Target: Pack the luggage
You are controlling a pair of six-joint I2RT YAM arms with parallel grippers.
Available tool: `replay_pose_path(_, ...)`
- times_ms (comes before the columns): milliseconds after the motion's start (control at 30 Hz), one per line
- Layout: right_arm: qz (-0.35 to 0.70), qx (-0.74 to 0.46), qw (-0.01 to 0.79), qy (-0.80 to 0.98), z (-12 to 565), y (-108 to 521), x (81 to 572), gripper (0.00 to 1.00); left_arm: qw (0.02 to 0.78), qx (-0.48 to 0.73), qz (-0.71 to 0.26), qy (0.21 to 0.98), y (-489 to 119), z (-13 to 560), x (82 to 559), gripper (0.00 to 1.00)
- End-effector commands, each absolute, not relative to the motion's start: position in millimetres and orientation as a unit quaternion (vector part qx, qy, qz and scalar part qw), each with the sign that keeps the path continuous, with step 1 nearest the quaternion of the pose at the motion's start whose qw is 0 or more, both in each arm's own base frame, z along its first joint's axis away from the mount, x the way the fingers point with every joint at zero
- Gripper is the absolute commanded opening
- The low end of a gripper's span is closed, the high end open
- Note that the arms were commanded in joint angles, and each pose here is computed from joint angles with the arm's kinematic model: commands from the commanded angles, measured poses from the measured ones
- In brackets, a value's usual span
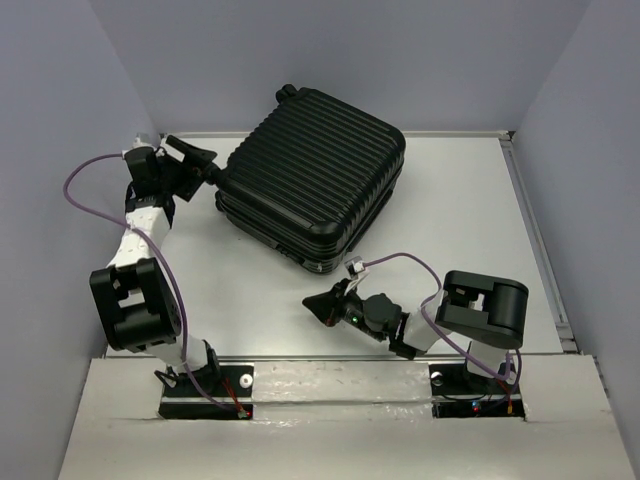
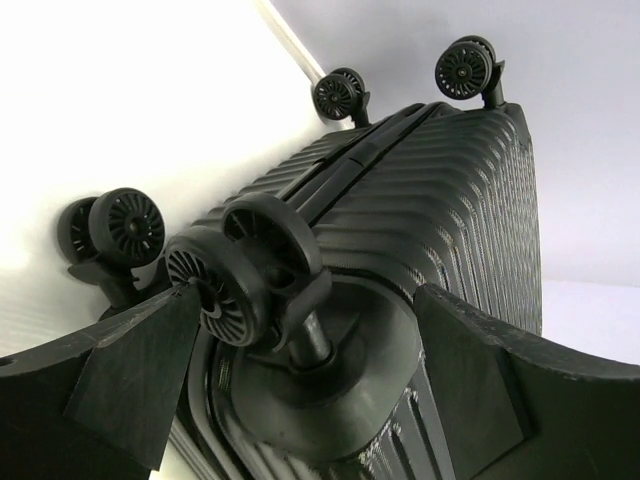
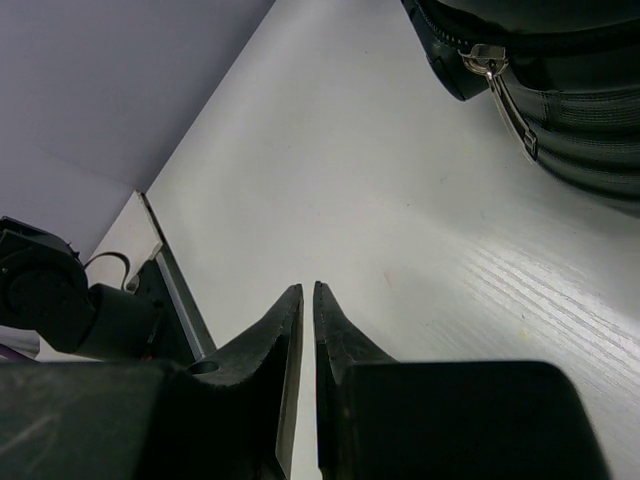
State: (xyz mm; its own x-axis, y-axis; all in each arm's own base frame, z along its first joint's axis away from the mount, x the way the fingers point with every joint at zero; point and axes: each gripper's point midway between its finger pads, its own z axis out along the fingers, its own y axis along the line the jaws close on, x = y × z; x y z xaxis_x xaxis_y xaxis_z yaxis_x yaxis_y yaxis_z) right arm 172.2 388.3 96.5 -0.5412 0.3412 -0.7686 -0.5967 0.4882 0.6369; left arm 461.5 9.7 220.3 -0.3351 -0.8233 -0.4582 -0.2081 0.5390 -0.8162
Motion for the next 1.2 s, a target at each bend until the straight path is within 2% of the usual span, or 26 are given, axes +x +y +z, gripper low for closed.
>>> replay_pose_path(0,0.534,-0.082,0.491,0.683,127,398,172,0.15,0.477,-0.323,-0.348,0.740,2,241,477,0.99)
replay_pose_path(400,0.532,-0.082,0.490,0.686,124,398,172,0.15,0.473,-0.331,-0.362,0.732,-3,238,495,0.95)
replay_pose_path(600,0.531,-0.082,0.489,0.687,123,397,172,0.15,0.472,-0.338,-0.366,0.727,-3,233,500,0.84)
replay_pose_path(800,0.527,-0.078,0.490,0.690,121,394,172,0.15,0.468,-0.342,-0.374,0.724,-3,231,509,0.81)
replay_pose_path(967,0.523,-0.077,0.491,0.692,119,391,173,0.15,0.473,-0.339,-0.382,0.718,-5,234,511,0.68)
replay_pose_path(1033,0.522,-0.078,0.490,0.693,118,390,172,0.15,0.471,-0.341,-0.388,0.715,-7,233,511,0.57)
replay_pose_path(1100,0.524,-0.080,0.489,0.693,119,390,171,0.15,0.472,-0.338,-0.395,0.712,-9,231,511,0.51)
replay_pose_path(1133,0.523,-0.080,0.488,0.694,118,389,171,0.15,0.472,-0.339,-0.394,0.712,-9,230,511,0.44)
replay_pose_path(1167,0.522,-0.080,0.488,0.695,118,388,171,0.15,0.474,-0.338,-0.394,0.712,-8,231,512,0.41)
